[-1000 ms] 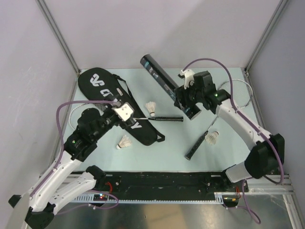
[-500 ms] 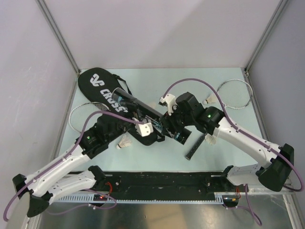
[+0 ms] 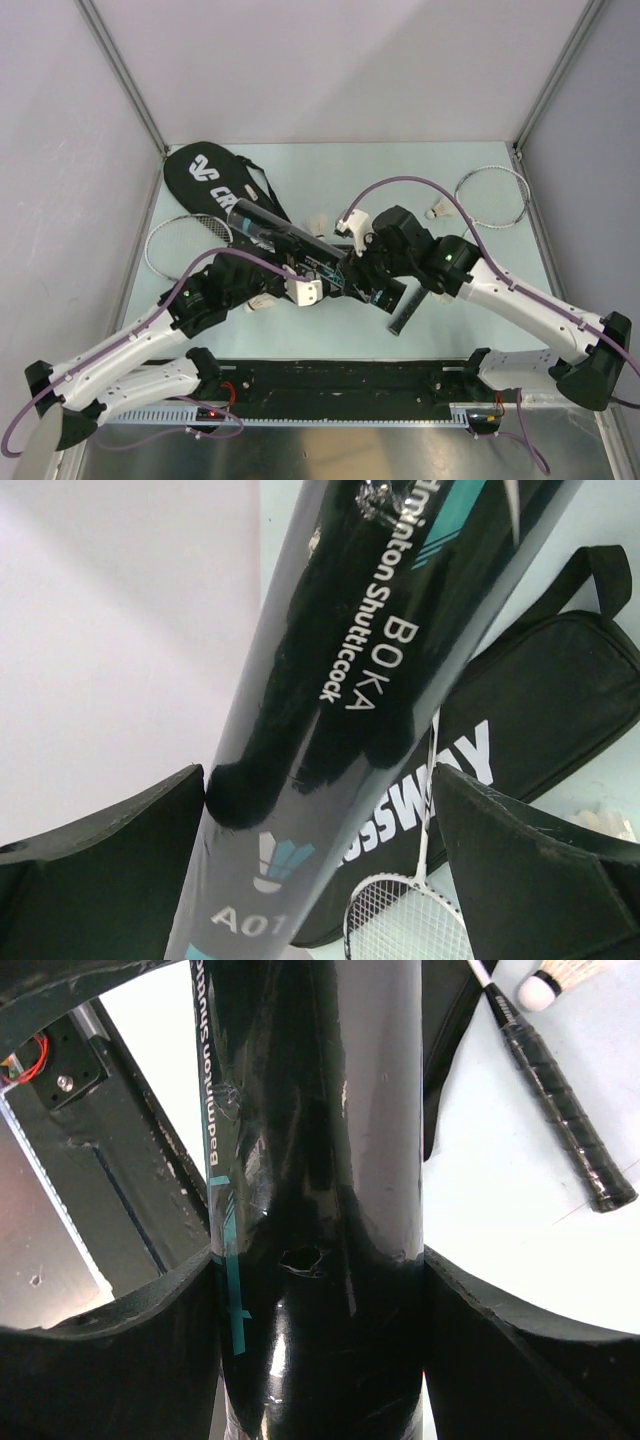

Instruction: Pack up the badminton gear

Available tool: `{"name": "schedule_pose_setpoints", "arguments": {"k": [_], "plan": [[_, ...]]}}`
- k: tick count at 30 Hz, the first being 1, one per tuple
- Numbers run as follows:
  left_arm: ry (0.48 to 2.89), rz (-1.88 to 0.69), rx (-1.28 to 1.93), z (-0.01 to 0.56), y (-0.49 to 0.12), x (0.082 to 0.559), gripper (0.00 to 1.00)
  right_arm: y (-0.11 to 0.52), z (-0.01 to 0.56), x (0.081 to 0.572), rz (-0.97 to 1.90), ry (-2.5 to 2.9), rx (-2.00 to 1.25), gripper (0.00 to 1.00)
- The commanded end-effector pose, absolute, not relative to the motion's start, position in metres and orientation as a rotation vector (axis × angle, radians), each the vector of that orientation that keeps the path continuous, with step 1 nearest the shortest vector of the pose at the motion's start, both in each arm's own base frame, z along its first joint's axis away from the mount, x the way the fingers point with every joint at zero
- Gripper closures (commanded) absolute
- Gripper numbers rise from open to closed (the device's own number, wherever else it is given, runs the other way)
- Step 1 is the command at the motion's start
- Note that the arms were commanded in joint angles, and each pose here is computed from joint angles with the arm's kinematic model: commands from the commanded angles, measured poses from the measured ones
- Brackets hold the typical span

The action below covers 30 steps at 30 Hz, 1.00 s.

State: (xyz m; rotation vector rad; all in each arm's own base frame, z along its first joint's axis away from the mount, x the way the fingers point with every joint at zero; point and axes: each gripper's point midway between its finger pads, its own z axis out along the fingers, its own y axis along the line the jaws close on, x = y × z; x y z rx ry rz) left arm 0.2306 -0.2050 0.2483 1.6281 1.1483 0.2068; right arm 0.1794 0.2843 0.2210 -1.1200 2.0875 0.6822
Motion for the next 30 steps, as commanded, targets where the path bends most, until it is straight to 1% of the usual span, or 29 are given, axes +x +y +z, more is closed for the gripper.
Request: {"name": "schedule_pose_setpoints", "arguments": {"k": [1,7,9,13,16,17,20,21,24,25,28,30], "plan": [[1.144,0.27,1.699,0.234,-0.2,0.231,0.02,0.295,0.245,0.169,0.744,1.946,-1.183,0.62],[1.139,0.293,1.744,0.224,-0.201,0.233,0.02,0.3,0.245,0.158,0.797,1.922,-1.235,0.62],[1.139,0.284,1.756,0.22,-0.203,0.23,0.03,0.302,0.246,0.156,0.813,1.906,-1.251,0.62],[1.145,0.255,1.757,0.216,-0.207,0.227,0.1,0.301,0.248,0.153,0.816,1.89,-1.265,0.62],[1.155,0.244,1.747,0.217,-0.208,0.226,0.21,0.299,0.249,0.153,0.807,1.889,-1.269,0.58],[1.16,0.239,1.739,0.219,-0.208,0.227,0.25,0.298,0.25,0.153,0.803,1.886,-1.267,0.55],[1.177,0.218,1.717,0.223,-0.211,0.227,0.33,0.295,0.255,0.152,0.802,1.87,-1.257,0.44],[1.181,0.21,1.707,0.226,-0.212,0.227,0.37,0.294,0.257,0.152,0.803,1.865,-1.256,0.41],[1.207,0.198,1.684,0.229,-0.215,0.23,0.47,0.289,0.264,0.153,0.8,1.852,-1.231,0.35],[1.214,0.196,1.679,0.229,-0.215,0.23,0.49,0.288,0.266,0.154,0.798,1.851,-1.223,0.32],[1.237,0.191,1.663,0.229,-0.215,0.231,0.52,0.282,0.272,0.157,0.792,1.842,-1.186,0.19],[1.258,0.189,1.645,0.23,-0.214,0.232,0.53,0.278,0.279,0.158,0.794,1.832,-1.156,0.13]]}}
